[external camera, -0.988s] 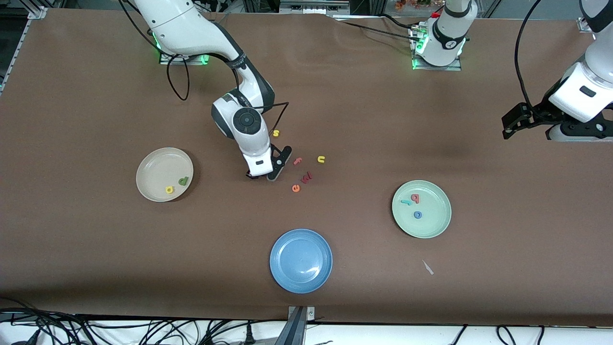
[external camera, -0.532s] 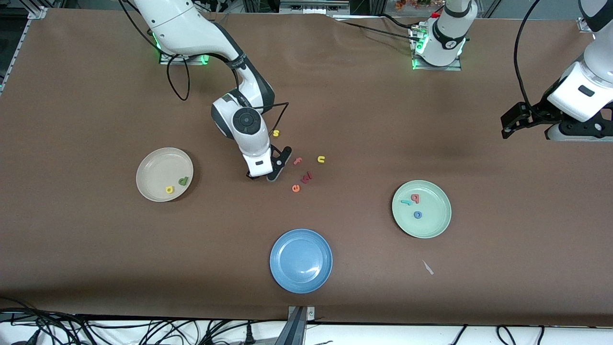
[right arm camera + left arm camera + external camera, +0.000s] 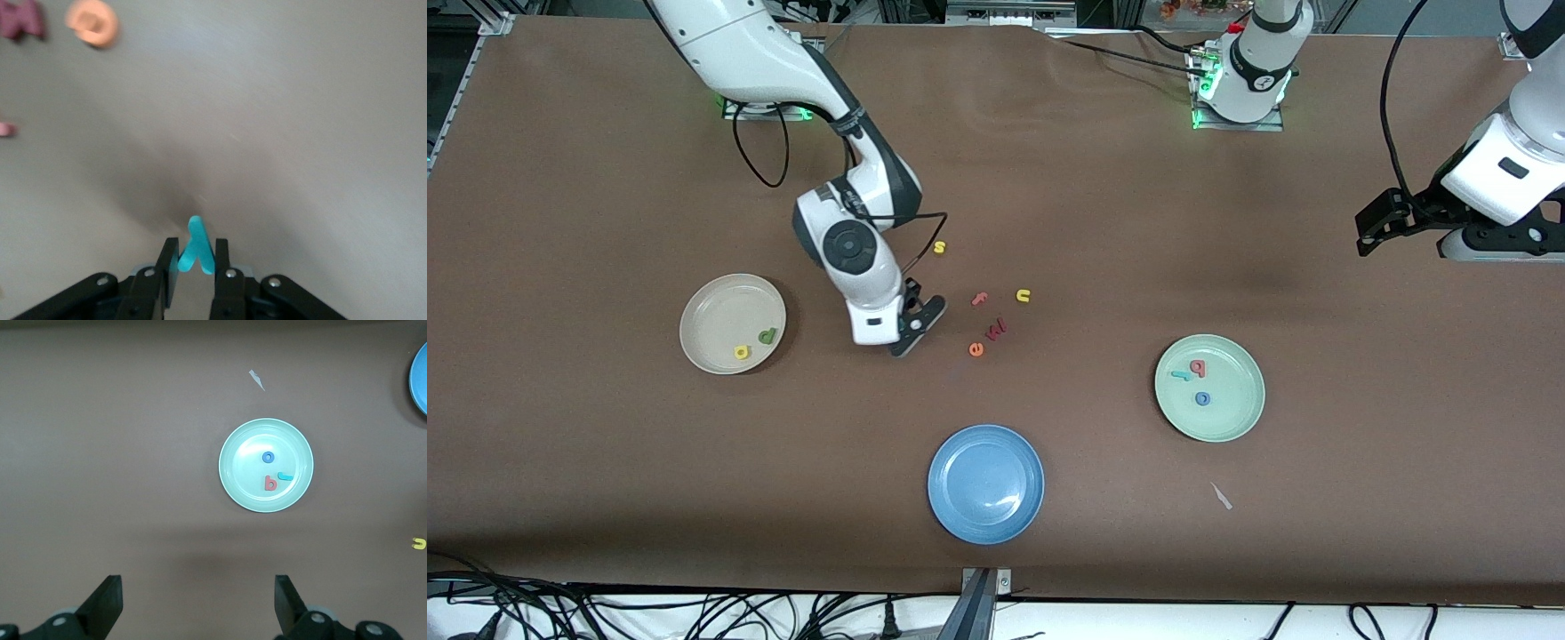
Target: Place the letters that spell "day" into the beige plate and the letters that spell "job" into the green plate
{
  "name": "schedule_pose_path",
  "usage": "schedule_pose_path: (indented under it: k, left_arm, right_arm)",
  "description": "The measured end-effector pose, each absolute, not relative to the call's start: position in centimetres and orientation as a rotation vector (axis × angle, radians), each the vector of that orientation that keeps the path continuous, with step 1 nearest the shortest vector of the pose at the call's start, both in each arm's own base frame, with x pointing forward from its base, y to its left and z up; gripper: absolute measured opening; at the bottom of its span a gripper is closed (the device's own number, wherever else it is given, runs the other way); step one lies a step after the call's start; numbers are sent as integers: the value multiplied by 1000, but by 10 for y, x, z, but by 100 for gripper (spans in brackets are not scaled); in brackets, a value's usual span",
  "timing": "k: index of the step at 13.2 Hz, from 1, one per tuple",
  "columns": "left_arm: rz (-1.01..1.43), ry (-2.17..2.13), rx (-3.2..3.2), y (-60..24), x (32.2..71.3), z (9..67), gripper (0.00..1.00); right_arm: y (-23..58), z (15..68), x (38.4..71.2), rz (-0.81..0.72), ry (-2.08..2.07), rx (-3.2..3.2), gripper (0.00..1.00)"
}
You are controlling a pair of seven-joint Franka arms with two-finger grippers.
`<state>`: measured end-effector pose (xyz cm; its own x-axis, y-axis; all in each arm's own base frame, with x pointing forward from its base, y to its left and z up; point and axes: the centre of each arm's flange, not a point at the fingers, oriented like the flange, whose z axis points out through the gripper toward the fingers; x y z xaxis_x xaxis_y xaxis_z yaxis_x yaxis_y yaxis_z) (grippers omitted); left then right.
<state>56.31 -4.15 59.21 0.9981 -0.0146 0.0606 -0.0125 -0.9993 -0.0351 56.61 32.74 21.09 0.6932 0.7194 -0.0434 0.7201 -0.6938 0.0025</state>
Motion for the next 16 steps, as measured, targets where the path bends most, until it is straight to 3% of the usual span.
schedule_pose_path:
  k: [7, 14, 16]
  left_arm:
    - [-95, 22, -3105, -42, 563, 592, 100]
    - [-95, 33, -3105, -46, 563, 593, 100]
    - [-88, 45, -3105, -50, 562, 593, 100]
  right_arm:
    - [215, 234, 583, -87, 625, 2975, 26]
    - [124, 242, 600, -119, 379, 2953, 26]
    - [112, 241, 602, -125, 345, 2959, 32]
